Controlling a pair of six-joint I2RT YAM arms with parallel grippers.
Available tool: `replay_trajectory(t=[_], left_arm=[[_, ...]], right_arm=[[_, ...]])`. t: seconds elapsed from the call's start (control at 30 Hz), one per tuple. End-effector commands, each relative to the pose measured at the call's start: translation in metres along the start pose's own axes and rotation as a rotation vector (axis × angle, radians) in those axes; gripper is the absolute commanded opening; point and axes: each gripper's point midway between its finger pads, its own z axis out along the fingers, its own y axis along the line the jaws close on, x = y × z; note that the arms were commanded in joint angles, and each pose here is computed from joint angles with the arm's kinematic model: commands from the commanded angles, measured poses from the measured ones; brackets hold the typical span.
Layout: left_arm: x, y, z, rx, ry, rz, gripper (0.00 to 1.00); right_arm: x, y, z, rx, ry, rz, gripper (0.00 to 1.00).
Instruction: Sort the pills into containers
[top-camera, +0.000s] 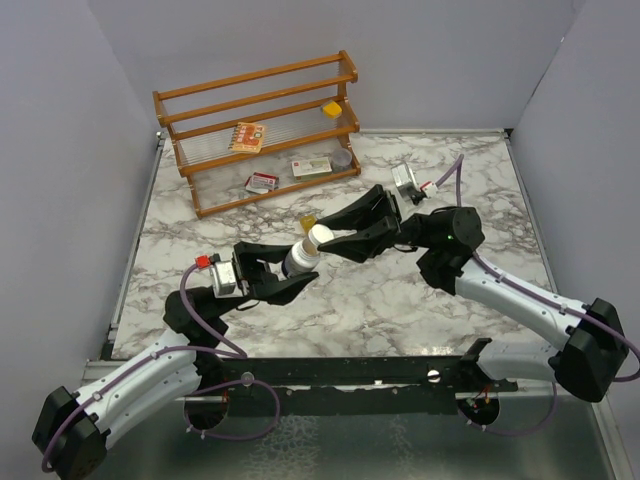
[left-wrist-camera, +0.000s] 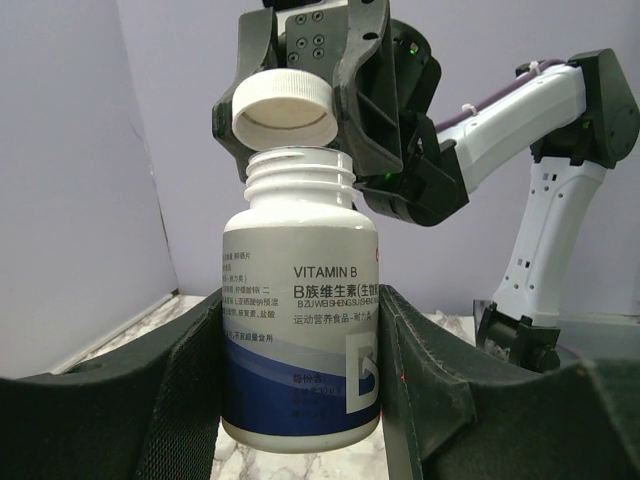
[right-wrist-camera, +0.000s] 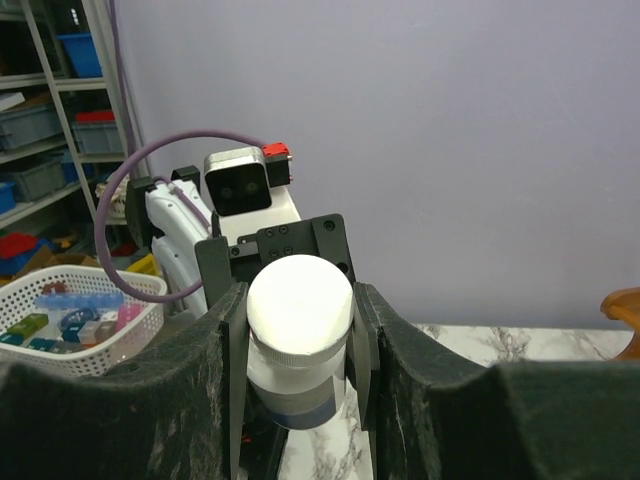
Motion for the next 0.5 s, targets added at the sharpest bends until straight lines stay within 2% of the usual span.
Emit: replay_trajectory(t=[0.0, 0.47], left_arm=[[-0.0158, -0.0017, 0.0006, -0.002, -0.075, -0.004, 0.00], [-0.0140, 0.0012, 0.0032, -0.010, -0.100, -0.050, 0.00]], right_arm=[[0.0010, -0.0029, 0.0008, 0.001, -0.026, -0.018, 0.01], [0.0022, -0.0006, 0.0019, -0.033, -0.041, -0.042, 0.01]])
